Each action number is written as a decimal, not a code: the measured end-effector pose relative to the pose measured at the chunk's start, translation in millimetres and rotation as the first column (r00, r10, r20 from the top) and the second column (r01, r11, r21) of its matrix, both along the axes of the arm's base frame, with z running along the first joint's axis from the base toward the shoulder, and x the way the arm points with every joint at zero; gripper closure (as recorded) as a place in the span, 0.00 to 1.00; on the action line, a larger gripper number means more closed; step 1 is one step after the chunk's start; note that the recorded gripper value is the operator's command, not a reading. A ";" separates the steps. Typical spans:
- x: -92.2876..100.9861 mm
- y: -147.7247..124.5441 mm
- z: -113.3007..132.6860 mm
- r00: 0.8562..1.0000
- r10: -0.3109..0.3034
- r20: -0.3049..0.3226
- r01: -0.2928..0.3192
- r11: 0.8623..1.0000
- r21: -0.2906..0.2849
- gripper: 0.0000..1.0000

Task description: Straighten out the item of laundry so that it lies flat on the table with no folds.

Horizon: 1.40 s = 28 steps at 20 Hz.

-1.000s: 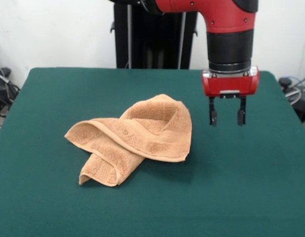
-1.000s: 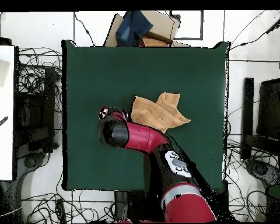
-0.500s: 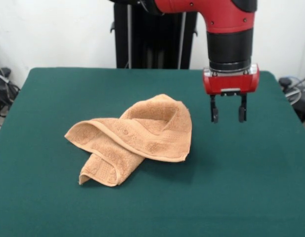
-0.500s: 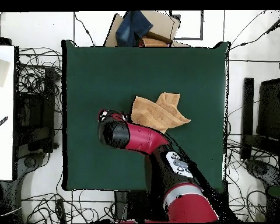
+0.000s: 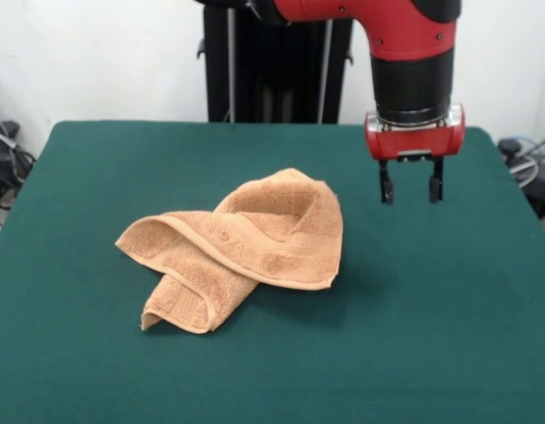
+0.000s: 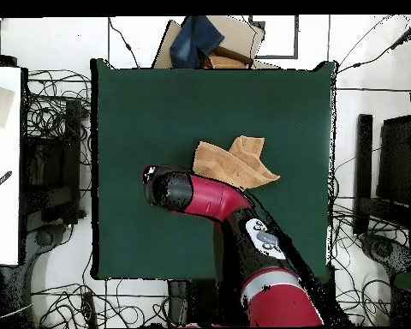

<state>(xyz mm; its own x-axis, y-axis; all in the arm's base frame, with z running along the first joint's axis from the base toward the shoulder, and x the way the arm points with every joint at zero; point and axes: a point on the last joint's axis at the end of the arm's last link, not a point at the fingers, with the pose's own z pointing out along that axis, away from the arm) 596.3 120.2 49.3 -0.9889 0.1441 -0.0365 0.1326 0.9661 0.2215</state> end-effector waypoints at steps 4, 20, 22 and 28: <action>11.2 -3.5 4.2 1.000 0.021 -0.003 -0.021 1.000 -0.022 0.00; 50.6 -21.4 27.6 0.985 0.127 0.118 -0.099 0.971 -0.217 0.00; 53.8 -25.8 30.0 0.985 0.120 0.125 -0.091 0.972 -0.219 0.00; 59.9 -51.8 36.2 0.987 0.082 0.136 -0.050 0.974 -0.221 0.00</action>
<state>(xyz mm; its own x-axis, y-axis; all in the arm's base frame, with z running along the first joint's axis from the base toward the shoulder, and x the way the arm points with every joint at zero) 656.2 68.5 85.5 -0.9781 0.0514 -0.2017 0.0487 0.9986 0.0182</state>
